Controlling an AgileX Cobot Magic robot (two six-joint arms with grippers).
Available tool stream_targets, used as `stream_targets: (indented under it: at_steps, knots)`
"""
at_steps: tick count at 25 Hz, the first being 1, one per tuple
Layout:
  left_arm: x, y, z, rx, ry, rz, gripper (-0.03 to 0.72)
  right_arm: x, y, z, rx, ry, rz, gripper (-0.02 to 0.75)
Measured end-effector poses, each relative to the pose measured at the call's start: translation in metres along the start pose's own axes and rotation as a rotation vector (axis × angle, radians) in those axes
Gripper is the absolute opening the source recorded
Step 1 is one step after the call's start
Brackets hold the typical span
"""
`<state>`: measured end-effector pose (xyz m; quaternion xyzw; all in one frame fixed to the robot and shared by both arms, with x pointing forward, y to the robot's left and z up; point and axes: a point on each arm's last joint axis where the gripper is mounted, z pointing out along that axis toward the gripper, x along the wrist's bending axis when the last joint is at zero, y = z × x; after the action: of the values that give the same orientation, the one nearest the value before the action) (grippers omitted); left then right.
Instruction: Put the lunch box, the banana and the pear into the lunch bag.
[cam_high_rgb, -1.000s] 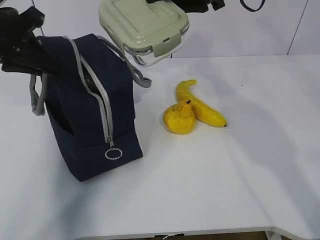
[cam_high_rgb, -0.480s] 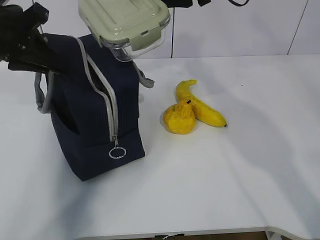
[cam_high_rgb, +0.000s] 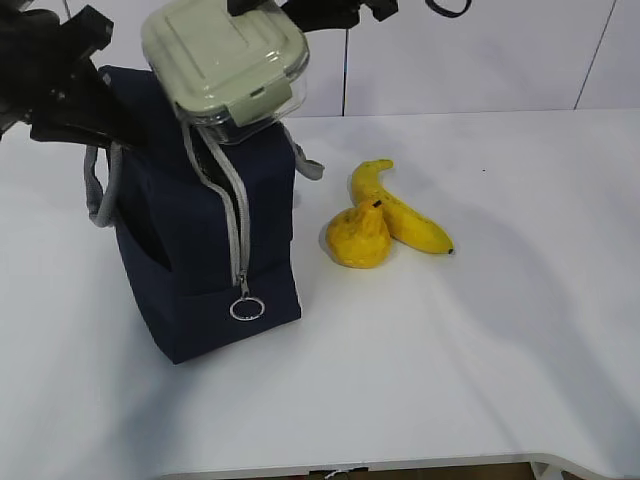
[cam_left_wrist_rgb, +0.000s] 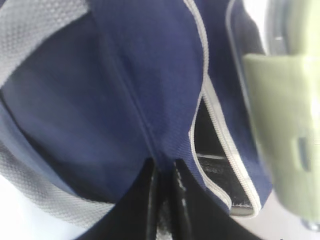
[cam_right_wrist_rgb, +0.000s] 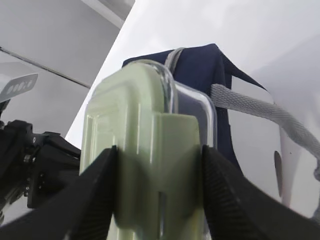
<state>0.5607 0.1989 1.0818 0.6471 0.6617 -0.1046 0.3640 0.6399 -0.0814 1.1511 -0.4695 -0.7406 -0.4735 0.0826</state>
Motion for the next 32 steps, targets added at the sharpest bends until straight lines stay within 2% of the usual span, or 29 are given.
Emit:
stream_targets:
  at_steps: [7,13,20,25,32]
  knots:
    - [0.000,0.000,0.000,-0.003,0.000,0.000,0.000,0.006,-0.004,0.021,-0.007,-0.039,-0.020,0.408]
    - [0.000,0.001,0.000,-0.006,0.001,0.000,0.000,-0.007,-0.007,0.035,0.007,-0.092,-0.017,0.408]
    - [0.000,0.001,0.000,-0.007,0.001,0.000,0.000,-0.020,-0.012,0.053,0.032,-0.110,-0.056,0.408]
    - [0.000,0.002,0.000,-0.016,0.002,-0.001,0.000,-0.013,-0.016,0.060,0.042,-0.137,-0.193,0.408]
    - [0.001,0.003,0.002,-0.023,0.002,-0.006,0.000,0.010,-0.031,0.080,0.125,-0.201,-0.501,0.408]
